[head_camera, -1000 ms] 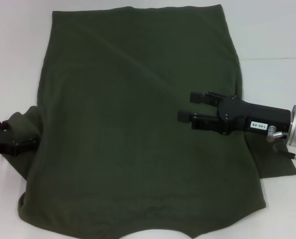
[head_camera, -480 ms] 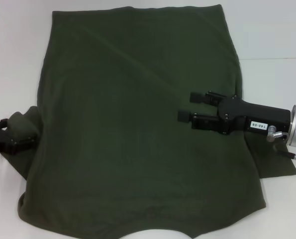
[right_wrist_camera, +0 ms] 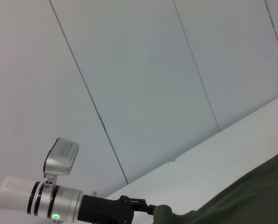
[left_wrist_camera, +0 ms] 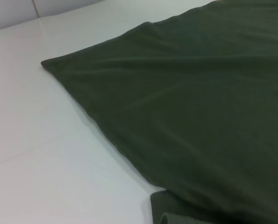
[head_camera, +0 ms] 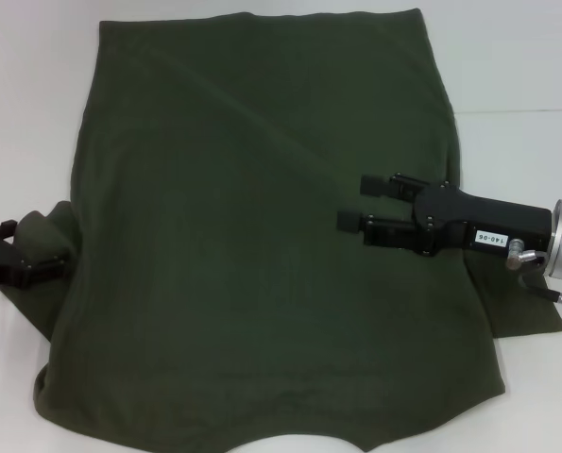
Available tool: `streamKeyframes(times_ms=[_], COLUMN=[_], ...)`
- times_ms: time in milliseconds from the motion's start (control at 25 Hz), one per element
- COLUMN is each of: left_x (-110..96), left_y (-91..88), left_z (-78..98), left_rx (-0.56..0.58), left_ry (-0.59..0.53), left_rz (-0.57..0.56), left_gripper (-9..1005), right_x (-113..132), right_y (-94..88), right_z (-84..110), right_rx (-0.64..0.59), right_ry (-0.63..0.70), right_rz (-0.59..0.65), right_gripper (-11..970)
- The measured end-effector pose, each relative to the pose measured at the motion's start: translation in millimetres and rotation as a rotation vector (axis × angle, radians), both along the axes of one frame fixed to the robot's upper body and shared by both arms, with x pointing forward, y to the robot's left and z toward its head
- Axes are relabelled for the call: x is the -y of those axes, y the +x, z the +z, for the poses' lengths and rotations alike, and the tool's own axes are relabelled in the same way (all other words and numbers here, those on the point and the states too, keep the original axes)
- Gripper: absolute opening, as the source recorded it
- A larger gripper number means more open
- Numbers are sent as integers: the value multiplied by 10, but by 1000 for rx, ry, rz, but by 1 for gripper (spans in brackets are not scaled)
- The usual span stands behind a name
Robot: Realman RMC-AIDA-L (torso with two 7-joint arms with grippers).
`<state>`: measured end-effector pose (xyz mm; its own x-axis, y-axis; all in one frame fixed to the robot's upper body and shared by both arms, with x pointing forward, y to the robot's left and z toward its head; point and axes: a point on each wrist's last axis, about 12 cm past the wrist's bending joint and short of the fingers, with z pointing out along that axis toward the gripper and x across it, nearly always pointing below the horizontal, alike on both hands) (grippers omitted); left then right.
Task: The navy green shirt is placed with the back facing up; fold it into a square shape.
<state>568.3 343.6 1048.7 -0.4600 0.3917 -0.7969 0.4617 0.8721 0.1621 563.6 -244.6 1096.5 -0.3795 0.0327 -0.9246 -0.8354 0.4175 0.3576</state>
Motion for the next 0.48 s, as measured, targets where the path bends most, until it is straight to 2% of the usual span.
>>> streamKeyframes(times_ms=[320,480], left_x=[11,3], left_y=[8,6], left_z=[-3,-5], left_rx=[-3,-12], left_ry=[19,27], left_rz=[-11,-10], left_gripper=[877,746], right_x=[5,5], right_y=[-1,0], right_z=[-3,-1], right_rx=[-2,0], right_ry=[4,6], right_rz=[-4,-6], right_gripper=[916,917])
